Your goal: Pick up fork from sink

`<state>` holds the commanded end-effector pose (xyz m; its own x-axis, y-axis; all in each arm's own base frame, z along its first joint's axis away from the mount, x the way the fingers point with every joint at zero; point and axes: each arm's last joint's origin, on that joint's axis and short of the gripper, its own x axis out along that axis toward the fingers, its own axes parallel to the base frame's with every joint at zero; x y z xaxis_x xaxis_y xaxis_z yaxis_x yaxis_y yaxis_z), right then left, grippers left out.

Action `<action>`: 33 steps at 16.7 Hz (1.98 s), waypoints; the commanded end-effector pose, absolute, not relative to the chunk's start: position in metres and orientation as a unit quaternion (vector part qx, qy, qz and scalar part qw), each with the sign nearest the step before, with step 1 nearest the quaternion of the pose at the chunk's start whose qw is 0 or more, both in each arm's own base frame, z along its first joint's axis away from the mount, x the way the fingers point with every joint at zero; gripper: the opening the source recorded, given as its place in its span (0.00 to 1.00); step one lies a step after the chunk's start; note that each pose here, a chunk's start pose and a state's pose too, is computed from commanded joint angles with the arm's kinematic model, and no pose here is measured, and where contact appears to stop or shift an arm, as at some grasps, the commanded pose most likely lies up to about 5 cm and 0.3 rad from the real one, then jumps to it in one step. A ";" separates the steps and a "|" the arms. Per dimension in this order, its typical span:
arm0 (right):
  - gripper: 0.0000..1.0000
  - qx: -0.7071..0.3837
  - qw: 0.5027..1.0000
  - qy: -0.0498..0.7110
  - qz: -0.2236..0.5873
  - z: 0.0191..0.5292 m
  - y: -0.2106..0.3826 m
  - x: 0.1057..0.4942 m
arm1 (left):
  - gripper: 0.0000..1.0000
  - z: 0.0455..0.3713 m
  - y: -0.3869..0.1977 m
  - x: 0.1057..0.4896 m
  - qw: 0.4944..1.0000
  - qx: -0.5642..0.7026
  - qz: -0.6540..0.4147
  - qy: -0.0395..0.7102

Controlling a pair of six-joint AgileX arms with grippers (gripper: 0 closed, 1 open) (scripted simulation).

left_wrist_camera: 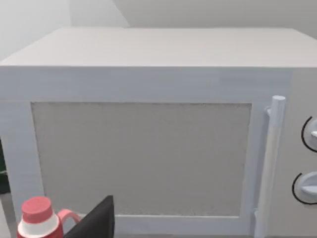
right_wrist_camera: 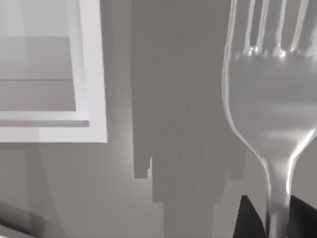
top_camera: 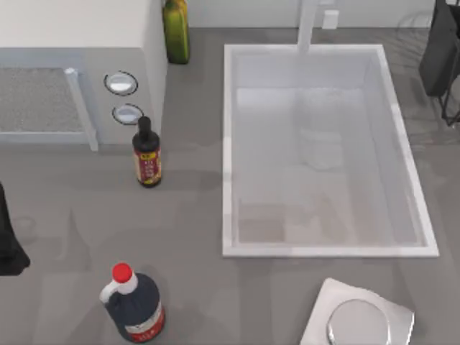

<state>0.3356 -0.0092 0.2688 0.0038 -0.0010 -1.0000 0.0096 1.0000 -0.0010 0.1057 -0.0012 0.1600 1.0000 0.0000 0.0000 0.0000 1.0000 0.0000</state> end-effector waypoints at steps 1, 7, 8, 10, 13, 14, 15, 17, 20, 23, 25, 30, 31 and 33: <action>0.00 0.003 0.707 0.707 -0.004 0.270 -0.014 0.331 | 1.00 0.160 -0.001 0.106 1.000 0.000 0.000 0.000; 0.00 0.002 0.707 0.707 -0.003 0.265 -0.014 0.331 | 1.00 0.160 -0.001 0.106 1.000 0.000 0.000 0.000; 0.00 0.002 0.706 0.708 -0.003 0.258 -0.014 0.332 | 1.00 0.160 -0.001 0.106 1.000 0.000 0.000 0.000; 0.00 0.003 0.706 0.708 -0.003 0.238 -0.014 0.334 | 1.00 0.160 -0.001 0.106 1.000 0.000 0.000 0.000; 0.00 0.003 0.713 0.702 -0.004 0.199 -0.015 0.336 | 1.00 0.160 -0.001 0.106 1.000 0.000 0.000 0.000; 0.00 0.003 0.713 0.701 -0.004 0.187 -0.015 0.335 | 1.00 0.160 -0.001 0.106 1.000 0.000 0.000 0.000; 0.00 0.003 0.711 0.703 -0.004 0.176 -0.015 0.333 | 1.00 0.160 -0.001 0.106 1.000 0.000 0.000 0.000; 0.00 0.003 0.708 0.706 -0.004 0.162 -0.015 0.330 | 1.00 0.160 -0.001 0.106 1.000 0.000 0.000 0.000; 0.00 0.004 0.707 0.707 -0.004 0.160 -0.015 0.330 | 1.00 0.160 -0.001 0.106 1.000 0.000 0.000 0.000; 0.15 0.004 0.707 0.707 -0.004 0.160 -0.015 0.330 | 1.00 0.160 -0.001 0.106 1.000 0.000 0.000 0.000; 0.30 0.004 0.707 0.707 -0.004 0.160 -0.015 0.330 | 1.00 0.160 -0.001 0.106 1.000 0.000 0.000 0.000; 0.68 0.004 0.707 0.707 -0.004 0.160 -0.015 0.330 | 1.00 0.160 -0.001 0.106 1.000 0.000 0.000 0.000; 0.75 0.004 0.707 0.707 -0.004 0.160 -0.015 0.330 | 1.00 0.160 -0.001 0.106 1.000 0.000 0.000 0.000; 0.90 0.004 0.707 0.707 -0.004 0.160 -0.015 0.330 | 1.00 0.160 -0.001 0.106 1.000 0.000 0.000 0.000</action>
